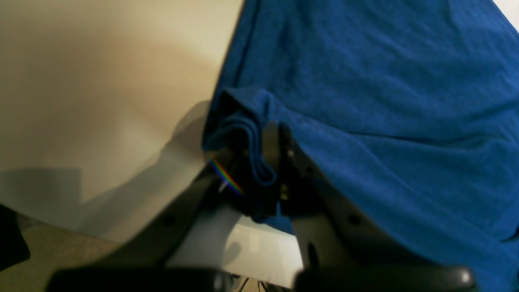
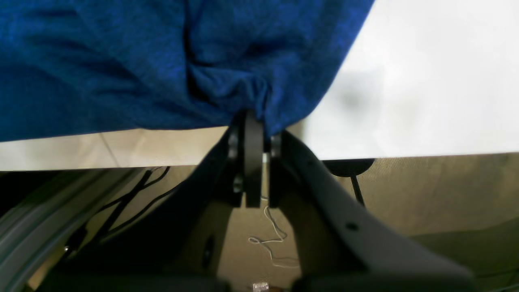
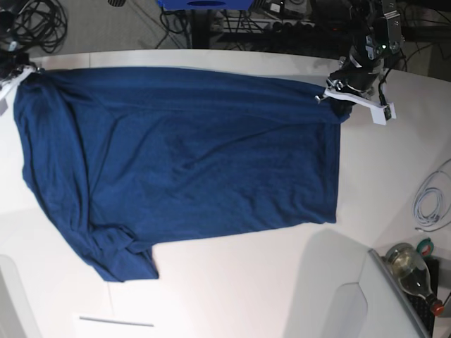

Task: Layout the t-shirt on the table in an organized manner, then fold the t-shirt properly
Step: 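Lift the held shirt edge with both grippers and drag it taut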

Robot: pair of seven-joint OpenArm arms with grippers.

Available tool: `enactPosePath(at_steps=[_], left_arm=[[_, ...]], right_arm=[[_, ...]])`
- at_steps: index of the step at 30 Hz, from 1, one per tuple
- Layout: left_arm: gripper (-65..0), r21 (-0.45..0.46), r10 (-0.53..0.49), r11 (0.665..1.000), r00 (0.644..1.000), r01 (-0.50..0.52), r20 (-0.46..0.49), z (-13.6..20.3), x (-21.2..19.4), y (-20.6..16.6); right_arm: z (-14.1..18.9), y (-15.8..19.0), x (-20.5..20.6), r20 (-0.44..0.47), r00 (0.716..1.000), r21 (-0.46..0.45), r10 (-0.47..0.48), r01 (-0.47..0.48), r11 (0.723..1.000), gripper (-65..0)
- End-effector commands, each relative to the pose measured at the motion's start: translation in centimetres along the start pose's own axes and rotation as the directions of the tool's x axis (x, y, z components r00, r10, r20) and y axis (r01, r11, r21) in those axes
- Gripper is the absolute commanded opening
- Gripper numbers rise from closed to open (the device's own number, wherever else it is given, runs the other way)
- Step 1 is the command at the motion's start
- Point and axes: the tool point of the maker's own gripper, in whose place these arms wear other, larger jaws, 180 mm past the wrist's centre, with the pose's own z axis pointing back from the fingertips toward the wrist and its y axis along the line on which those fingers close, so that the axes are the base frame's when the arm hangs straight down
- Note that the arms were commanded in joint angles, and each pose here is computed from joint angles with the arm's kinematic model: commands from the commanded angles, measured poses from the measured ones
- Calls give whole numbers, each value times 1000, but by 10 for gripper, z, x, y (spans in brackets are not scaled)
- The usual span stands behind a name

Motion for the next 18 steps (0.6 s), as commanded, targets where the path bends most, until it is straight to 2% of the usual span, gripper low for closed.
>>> enactPosePath(at_steps=[1,9,14,18], left_arm=[[-650,-3,-15,1000,999,15,38,3,12,1],[-650,-8,-35,999,999,35,39,4,14,0],[-650,-15,-50,999,998,50,40,22,8,-4],[-650,-1,-49,999,999,49,17,25,-1,3]], right_arm=[[8,-8,9,28,1000,-22,13,-12,1000,-650],[8,-8,9,28,1000,-23,14,-13,1000,-650],[24,-13,18,62,996,-71,60,-55,996,-650],[26,-13,19,62,996,-76,64,-60,995,-650]])
